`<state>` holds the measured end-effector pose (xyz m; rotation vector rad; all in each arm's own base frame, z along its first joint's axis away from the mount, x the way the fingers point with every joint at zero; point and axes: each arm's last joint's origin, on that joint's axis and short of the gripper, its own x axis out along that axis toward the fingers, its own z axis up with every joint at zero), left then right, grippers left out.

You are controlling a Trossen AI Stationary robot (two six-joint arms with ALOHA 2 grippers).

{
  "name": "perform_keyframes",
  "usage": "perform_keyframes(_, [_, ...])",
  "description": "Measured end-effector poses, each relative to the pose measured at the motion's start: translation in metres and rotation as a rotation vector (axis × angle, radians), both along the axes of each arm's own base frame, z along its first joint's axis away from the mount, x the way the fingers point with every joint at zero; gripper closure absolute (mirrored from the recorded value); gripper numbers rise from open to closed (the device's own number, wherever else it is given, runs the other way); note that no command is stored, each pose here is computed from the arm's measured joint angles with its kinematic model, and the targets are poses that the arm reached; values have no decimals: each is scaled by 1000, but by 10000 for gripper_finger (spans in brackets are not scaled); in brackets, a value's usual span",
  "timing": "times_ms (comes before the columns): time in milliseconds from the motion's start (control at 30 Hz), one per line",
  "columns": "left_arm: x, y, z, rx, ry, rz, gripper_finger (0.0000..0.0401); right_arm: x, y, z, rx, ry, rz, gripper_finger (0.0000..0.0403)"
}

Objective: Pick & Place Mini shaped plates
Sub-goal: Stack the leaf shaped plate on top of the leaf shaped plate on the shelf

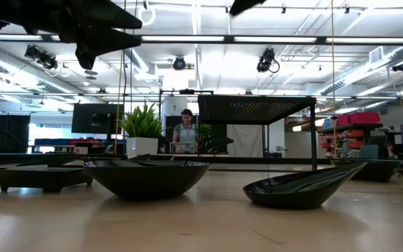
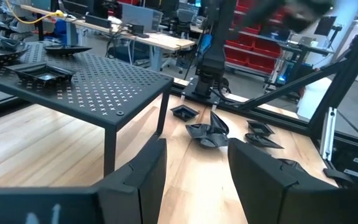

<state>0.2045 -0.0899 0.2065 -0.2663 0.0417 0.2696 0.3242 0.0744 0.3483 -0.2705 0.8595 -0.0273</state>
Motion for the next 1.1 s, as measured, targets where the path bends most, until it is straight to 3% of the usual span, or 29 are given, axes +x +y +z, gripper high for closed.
perform_keyframes(200, [0,-1,0,0,0,-5,224,-17,56,-4,62,9,99,297])
perform_keyframes(433, [0,-1,0,0,0,-5,224,-45,104,-31,123,55,145,306])
perform_keyframes(633, [0,-1,0,1,0,-5,224,-72,127,-68,177,133,7,317])
perform_keyframes(833, [0,0,0,1,-1,-2,224,-100,142,-84,246,204,-145,329])
perform_keyframes(1100, [0,1,0,3,0,5,224,-126,148,-119,179,159,-229,340])
